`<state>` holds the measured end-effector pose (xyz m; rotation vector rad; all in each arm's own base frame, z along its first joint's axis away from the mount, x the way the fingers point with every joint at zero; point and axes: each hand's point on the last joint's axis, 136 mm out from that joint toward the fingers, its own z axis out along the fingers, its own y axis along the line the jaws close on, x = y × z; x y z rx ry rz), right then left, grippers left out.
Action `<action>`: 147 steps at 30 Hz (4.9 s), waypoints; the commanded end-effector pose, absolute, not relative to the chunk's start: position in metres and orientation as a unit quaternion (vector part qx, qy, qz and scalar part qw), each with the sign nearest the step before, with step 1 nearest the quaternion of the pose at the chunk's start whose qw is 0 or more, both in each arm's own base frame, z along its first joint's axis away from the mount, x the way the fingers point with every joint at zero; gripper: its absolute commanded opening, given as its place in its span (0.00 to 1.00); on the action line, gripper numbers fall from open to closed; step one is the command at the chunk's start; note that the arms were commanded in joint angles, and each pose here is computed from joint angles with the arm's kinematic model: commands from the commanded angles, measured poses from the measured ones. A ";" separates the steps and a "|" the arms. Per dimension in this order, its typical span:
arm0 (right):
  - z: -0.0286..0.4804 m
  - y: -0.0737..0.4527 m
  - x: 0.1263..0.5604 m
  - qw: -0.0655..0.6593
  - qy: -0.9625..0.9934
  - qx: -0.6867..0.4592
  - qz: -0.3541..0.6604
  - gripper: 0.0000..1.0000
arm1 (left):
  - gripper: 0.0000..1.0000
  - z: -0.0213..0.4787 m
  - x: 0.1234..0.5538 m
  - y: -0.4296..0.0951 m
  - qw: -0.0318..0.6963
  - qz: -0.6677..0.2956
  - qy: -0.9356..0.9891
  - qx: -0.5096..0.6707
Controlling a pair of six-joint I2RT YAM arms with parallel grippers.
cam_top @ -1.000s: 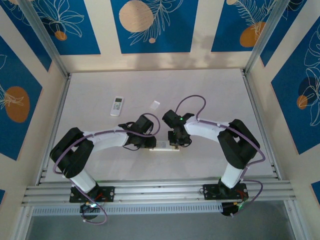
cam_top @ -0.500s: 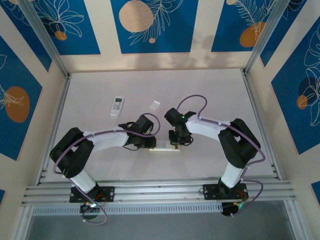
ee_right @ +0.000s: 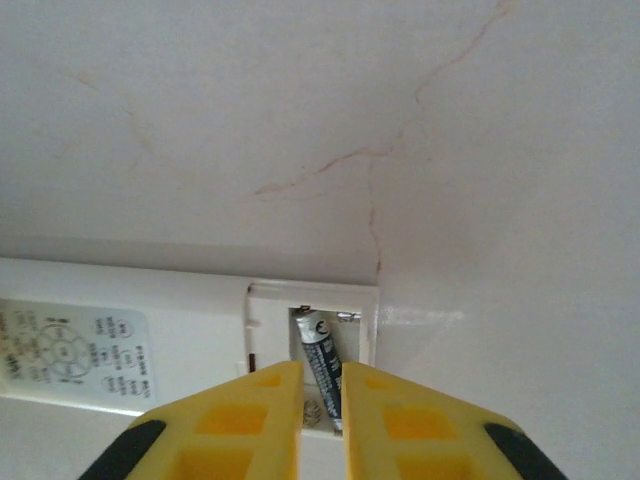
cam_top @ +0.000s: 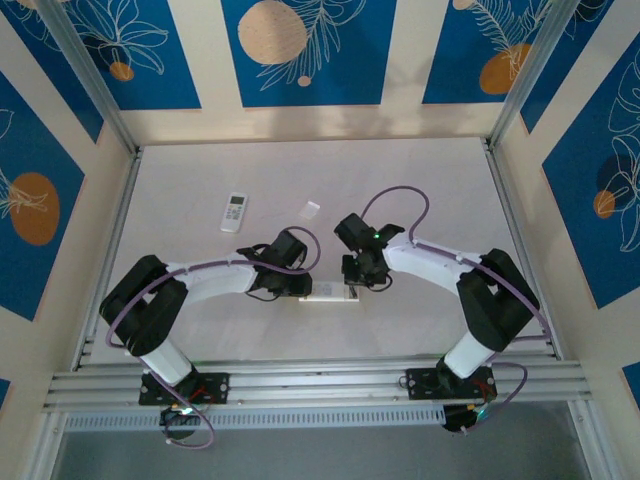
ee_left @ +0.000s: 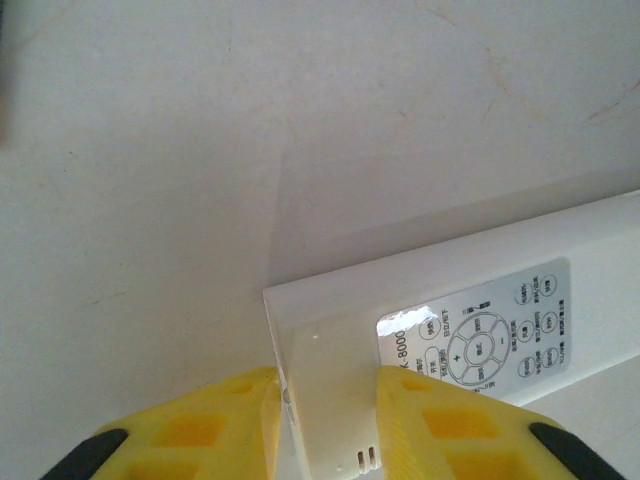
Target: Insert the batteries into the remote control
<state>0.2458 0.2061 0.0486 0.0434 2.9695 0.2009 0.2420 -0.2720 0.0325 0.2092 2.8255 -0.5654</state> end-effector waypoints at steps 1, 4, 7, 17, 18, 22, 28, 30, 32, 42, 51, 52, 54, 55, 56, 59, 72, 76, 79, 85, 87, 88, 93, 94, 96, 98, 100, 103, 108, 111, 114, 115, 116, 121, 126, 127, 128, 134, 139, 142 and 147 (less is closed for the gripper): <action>0.035 0.201 0.238 0.065 0.997 -0.020 0.030 0.22 | 0.31 0.032 0.235 -0.263 0.123 -0.172 0.974 0.081; 0.032 0.199 0.234 0.055 0.997 -0.048 0.010 0.24 | 0.31 0.031 0.236 -0.264 0.123 -0.174 0.974 0.081; 0.032 0.202 0.233 0.050 0.996 -0.068 0.014 0.25 | 0.31 0.030 0.236 -0.266 0.122 -0.177 0.974 0.079; 0.028 0.210 0.233 0.040 0.990 -0.132 -0.032 0.22 | 0.31 0.028 0.235 -0.264 0.122 -0.171 0.974 0.082; 0.029 0.210 0.233 0.042 0.989 -0.137 -0.038 0.22 | 0.31 0.028 0.235 -0.263 0.122 -0.171 0.974 0.082; 0.030 0.213 0.231 0.043 0.987 -0.149 -0.042 0.21 | 0.31 0.027 0.235 -0.264 0.121 -0.172 0.974 0.082; 0.039 0.210 0.235 0.062 0.982 -0.161 -0.074 0.22 | 0.31 0.027 0.235 -0.264 0.121 -0.172 0.974 0.083; 0.046 0.213 0.238 0.070 0.981 -0.163 -0.073 0.26 | 0.31 0.027 0.235 -0.264 0.121 -0.173 0.974 0.083; 0.051 0.216 0.239 0.077 0.981 -0.164 -0.066 0.25 | 0.31 0.027 0.235 -0.264 0.122 -0.172 0.974 0.083; 0.025 0.216 0.231 0.045 0.986 -0.155 -0.050 0.21 | 0.31 0.028 0.236 -0.265 0.123 -0.172 0.974 0.085; 0.006 0.211 0.215 0.003 0.986 -0.156 -0.053 0.21 | 0.31 0.028 0.237 -0.266 0.122 -0.173 0.974 0.086; 0.005 0.210 0.213 -0.002 0.986 -0.157 -0.054 0.21 | 0.31 0.029 0.237 -0.266 0.122 -0.173 0.974 0.086; 0.004 0.207 0.208 -0.019 0.986 -0.159 -0.053 0.19 | 0.31 0.028 0.236 -0.264 0.122 -0.170 0.974 0.086; 0.003 0.205 0.204 -0.028 0.985 -0.162 -0.051 0.17 | 0.31 0.029 0.236 -0.264 0.123 -0.171 0.974 0.086; 0.003 0.202 0.202 -0.037 0.985 -0.163 -0.053 0.15 | 0.31 0.028 0.236 -0.264 0.123 -0.170 0.974 0.085; 0.007 0.184 0.201 -0.048 0.980 -0.168 -0.091 0.16 | 0.31 0.028 0.236 -0.264 0.123 -0.170 0.974 0.085; -0.020 0.161 0.192 -0.115 0.951 -0.223 -0.179 0.29 | 0.31 0.030 0.236 -0.264 0.126 -0.170 0.974 0.085; -0.029 0.157 0.183 -0.154 0.948 -0.211 -0.184 0.22 | 0.31 0.030 0.236 -0.264 0.126 -0.171 0.973 0.085; -0.027 0.157 0.183 -0.155 0.950 -0.197 -0.186 0.20 | 0.31 0.031 0.237 -0.264 0.127 -0.172 0.973 0.085; -0.016 0.134 0.196 -0.137 0.940 -0.174 -0.260 0.23 | 0.31 0.031 0.237 -0.266 0.127 -0.174 0.973 0.088; -0.012 0.128 0.201 -0.128 0.936 -0.168 -0.282 0.24 | 0.31 0.030 0.237 -0.265 0.127 -0.173 0.973 0.088; -0.011 0.126 0.204 -0.125 0.935 -0.165 -0.288 0.24 | 0.31 0.031 0.237 -0.266 0.127 -0.174 0.973 0.086; -0.016 0.130 0.203 -0.130 0.940 -0.163 -0.271 0.26 | 0.31 0.032 0.237 -0.265 0.130 -0.175 0.972 0.086; -0.019 0.130 0.202 -0.133 0.938 -0.167 -0.273 0.26 | 0.31 0.032 0.237 -0.265 0.129 -0.174 0.972 0.086; -0.025 0.127 0.199 -0.142 0.935 -0.168 -0.278 0.23 | 0.31 0.033 0.237 -0.265 0.130 -0.176 0.972 0.086; -0.028 0.130 0.200 -0.140 0.935 -0.170 -0.277 0.20 | 0.31 0.034 0.237 -0.265 0.131 -0.176 0.972 0.085; -0.028 0.135 0.201 -0.140 0.942 -0.160 -0.261 0.19 | 0.31 0.035 0.237 -0.265 0.132 -0.177 0.972 0.086; -0.031 0.146 0.202 -0.138 0.953 -0.148 -0.225 0.21 | 0.31 0.036 0.237 -0.264 0.133 -0.175 0.971 0.088; -0.035 0.159 0.203 -0.126 0.959 -0.144 -0.207 0.23 | 0.31 0.037 0.239 -0.267 0.135 -0.179 0.971 0.087; -0.039 0.169 0.200 -0.118 0.961 -0.148 -0.203 0.20 | 0.31 0.037 0.239 -0.268 0.135 -0.181 0.970 0.088; -0.045 0.180 0.197 -0.112 0.970 -0.133 -0.170 0.18 | 0.31 0.038 0.239 -0.267 0.137 -0.180 0.970 0.090; -0.046 0.183 0.197 -0.108 0.975 -0.123 -0.150 0.17 | 0.31 0.038 0.239 -0.267 0.136 -0.179 0.970 0.091; -0.045 0.186 0.198 -0.101 0.980 -0.110 -0.131 0.16 | 0.31 0.038 0.239 -0.266 0.137 -0.178 0.970 0.091; -0.034 0.190 0.209 -0.067 0.993 -0.074 -0.066 0.14 | 0.31 0.038 0.240 -0.267 0.138 -0.179 0.970 0.090; -0.010 0.178 0.220 -0.020 0.997 -0.046 -0.065 0.13 | 0.31 0.038 0.240 -0.267 0.138 -0.179 0.970 0.090; -0.003 0.176 0.223 -0.007 0.997 -0.042 -0.063 0.14 | 0.31 0.037 0.239 -0.267 0.137 -0.179 0.970 0.090; 0.003 0.175 0.225 0.004 0.998 -0.037 -0.059 0.13 | 0.31 0.037 0.239 -0.267 0.137 -0.178 0.970 0.090; 0.028 0.179 0.229 0.043 0.999 -0.004 -0.020 0.14 | 0.31 0.038 0.239 -0.267 0.137 -0.179 0.970 0.088; 0.033 0.180 0.231 0.052 0.999 0.014 -0.010 0.14 | 0.31 0.038 0.239 -0.266 0.136 -0.179 0.970 0.088; 0.032 0.177 0.231 0.060 0.998 0.028 -0.014 0.14 | 0.31 0.038 0.238 -0.265 0.138 -0.178 0.970 0.088; 0.035 0.183 0.239 0.078 0.995 0.057 0.018 0.14 | 0.31 0.036 0.238 -0.266 0.136 -0.178 0.971 0.088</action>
